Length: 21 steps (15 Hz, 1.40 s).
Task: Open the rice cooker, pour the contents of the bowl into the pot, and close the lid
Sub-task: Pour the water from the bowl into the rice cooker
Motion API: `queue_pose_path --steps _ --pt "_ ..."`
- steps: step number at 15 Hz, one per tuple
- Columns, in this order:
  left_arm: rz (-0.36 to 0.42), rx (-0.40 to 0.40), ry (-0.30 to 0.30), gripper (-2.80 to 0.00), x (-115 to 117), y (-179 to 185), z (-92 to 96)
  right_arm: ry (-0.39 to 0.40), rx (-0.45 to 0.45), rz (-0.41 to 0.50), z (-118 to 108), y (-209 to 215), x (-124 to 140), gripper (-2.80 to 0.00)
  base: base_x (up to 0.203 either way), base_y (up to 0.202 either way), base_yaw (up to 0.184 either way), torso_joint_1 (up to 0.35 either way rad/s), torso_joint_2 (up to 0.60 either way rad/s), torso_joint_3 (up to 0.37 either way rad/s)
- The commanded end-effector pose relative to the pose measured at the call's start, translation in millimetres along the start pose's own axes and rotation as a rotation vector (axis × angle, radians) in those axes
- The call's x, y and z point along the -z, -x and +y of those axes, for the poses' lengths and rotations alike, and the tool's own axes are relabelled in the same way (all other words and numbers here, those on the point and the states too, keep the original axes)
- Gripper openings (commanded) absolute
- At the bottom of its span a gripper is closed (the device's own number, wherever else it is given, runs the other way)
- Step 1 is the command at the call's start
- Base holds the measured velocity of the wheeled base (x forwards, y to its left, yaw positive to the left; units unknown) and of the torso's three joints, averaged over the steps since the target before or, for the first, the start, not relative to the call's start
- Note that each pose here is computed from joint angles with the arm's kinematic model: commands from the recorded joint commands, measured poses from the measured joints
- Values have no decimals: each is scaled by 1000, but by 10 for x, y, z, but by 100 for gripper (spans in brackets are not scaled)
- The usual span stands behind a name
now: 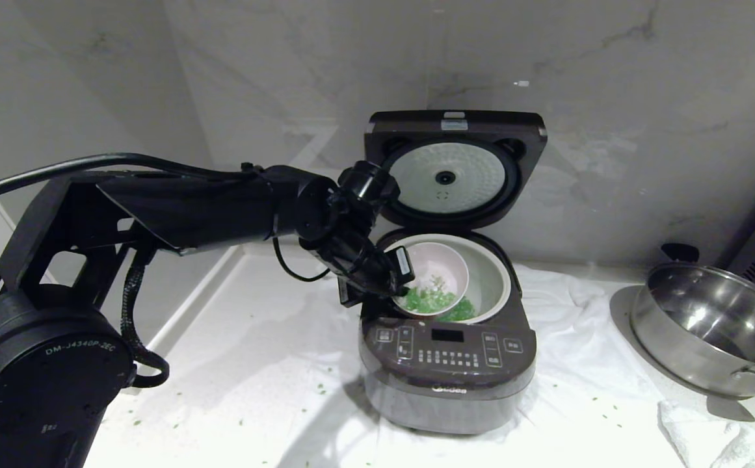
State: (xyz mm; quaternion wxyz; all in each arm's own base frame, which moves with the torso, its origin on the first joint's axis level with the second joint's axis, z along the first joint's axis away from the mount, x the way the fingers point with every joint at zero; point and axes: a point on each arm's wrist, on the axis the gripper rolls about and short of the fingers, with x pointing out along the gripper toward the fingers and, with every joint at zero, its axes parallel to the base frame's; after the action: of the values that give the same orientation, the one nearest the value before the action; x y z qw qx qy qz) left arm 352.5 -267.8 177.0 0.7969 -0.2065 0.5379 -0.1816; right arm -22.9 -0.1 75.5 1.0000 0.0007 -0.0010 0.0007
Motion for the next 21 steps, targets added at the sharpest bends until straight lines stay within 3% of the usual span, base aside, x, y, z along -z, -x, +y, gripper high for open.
queue_pose_path --steps 1,10,15,18,21 --pt "18 -27 22 -280 -24 -114 90 0 0 2 0 -1 0 -280 0 0 0 0 0 0" --pt "81 -88 33 -280 37 -445 217 0 0 0 0 -1 -1 -280 0 0 0 0 0 0" --pt "-68 -9 1 -280 -64 -466 77 0 0 0 0 -1 -1 -280 0 0 0 0 0 0" --pt "-153 36 18 -280 -139 -515 33 0 0 0 0 -1 -1 -280 0 0 0 0 0 0" --pt "-343 131 21 -280 -307 -376 -99 0 0 1 0 -1 -1 -280 0 0 0 0 0 0"
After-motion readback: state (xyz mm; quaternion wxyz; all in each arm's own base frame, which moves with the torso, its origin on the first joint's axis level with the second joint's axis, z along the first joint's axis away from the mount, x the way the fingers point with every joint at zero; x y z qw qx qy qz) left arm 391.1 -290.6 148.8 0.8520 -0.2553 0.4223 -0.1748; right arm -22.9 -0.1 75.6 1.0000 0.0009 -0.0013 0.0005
